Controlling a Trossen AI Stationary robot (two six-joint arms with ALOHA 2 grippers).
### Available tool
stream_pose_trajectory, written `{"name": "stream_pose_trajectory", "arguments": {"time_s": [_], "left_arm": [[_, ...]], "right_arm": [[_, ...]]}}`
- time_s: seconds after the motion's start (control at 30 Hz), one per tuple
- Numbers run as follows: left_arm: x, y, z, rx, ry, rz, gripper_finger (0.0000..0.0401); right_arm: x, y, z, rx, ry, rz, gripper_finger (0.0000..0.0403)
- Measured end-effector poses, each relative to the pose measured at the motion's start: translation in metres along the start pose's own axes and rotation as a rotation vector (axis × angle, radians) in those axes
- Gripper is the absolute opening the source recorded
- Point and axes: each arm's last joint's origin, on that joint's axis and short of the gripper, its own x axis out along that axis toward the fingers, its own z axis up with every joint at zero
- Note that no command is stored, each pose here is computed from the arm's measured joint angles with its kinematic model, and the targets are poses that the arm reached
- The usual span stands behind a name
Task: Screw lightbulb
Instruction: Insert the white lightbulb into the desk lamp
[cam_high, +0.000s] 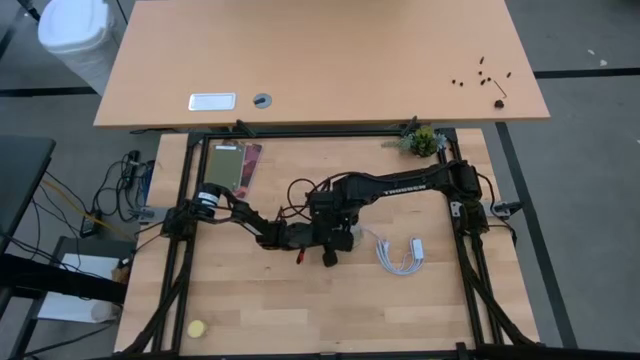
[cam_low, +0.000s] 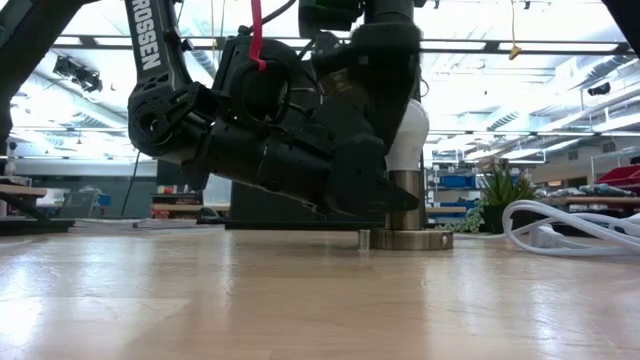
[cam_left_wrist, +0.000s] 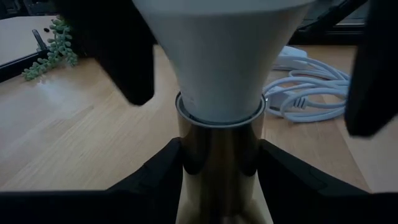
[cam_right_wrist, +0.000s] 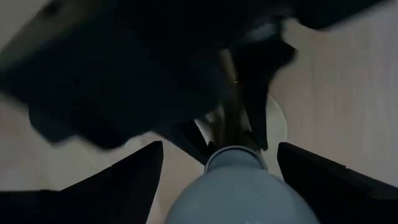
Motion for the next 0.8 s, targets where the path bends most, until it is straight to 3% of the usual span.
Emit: {"name": "stream_pose_trajectory", "arguments": {"time_s": [0.17,0.43,0.6,0.8], "left_arm": [[0.000,0.000,0.000,0.000,0.000,0.000,0.0187],[0.000,0.000,0.000,0.000,0.000,0.002,0.0187],[0.000,0.000,0.000,0.000,0.001,0.004,0.0187],[0.000,0.000,0.000,0.000,0.001,0.004,0.0187]], "right_arm": [[0.000,0.003,-0.003,-0.383,0.025,0.000,0.0325],[0.002,0.010,-0.009,-0.751,0.063,-0.016,0.0318],[0.003,0.009,-0.012,-0.866,0.110,-0.066,0.0313],[0.002,0.008,-0.012,-0.883,0.112,-0.086,0.0309]]}}
